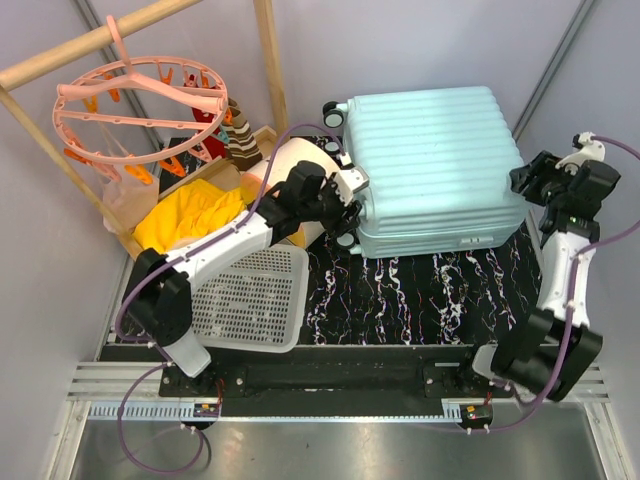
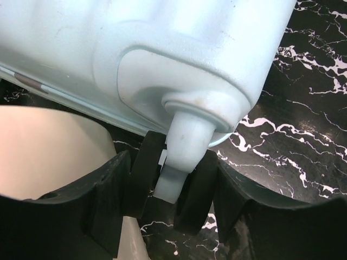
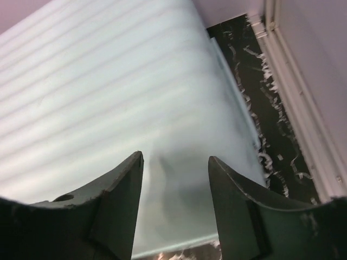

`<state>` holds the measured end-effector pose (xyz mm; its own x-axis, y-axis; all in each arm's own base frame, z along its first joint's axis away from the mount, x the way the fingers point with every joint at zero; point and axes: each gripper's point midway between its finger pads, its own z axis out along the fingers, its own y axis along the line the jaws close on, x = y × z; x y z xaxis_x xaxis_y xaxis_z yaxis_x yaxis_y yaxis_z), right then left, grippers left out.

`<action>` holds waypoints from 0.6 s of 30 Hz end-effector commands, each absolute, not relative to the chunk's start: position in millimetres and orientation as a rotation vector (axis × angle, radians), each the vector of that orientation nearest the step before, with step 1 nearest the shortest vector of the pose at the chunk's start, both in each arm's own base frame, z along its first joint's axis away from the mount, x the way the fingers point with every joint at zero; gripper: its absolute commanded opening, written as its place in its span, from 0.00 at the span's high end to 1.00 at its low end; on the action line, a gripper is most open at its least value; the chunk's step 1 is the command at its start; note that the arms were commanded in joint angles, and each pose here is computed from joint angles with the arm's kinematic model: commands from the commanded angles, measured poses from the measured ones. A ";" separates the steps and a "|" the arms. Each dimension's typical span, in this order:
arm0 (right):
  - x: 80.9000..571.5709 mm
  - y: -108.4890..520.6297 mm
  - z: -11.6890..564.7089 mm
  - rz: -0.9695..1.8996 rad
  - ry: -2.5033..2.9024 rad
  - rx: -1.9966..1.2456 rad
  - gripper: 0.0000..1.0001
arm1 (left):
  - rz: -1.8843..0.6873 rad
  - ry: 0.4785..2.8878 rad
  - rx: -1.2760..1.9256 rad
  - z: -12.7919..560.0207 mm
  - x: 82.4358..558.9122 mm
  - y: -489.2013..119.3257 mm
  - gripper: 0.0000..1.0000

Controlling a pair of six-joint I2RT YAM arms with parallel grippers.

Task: Open, take out, and arrange the luggage
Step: Move the luggage to the center of the board.

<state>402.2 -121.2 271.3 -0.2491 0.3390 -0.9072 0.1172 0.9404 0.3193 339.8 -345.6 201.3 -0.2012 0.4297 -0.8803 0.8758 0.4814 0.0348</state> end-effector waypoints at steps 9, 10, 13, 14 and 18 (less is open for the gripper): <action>314.9 -78.2 283.6 0.214 1.930 0.476 0.30 | -0.490 1.640 0.849 284.7 363.9 -353.3 0.04; 311.2 -79.4 297.6 0.189 1.921 0.468 0.27 | -0.482 1.627 0.834 291.1 361.7 -349.7 0.02; 313.3 -73.1 325.2 0.218 1.896 0.419 0.18 | -0.505 1.568 0.768 322.3 353.2 -339.7 0.01; 318.2 -72.9 328.3 0.233 1.894 0.411 0.16 | -0.519 1.554 0.754 332.3 351.4 -339.3 0.01; 332.5 -68.2 352.9 0.297 1.857 0.376 0.06 | -0.555 1.551 0.670 364.0 349.3 -334.2 0.01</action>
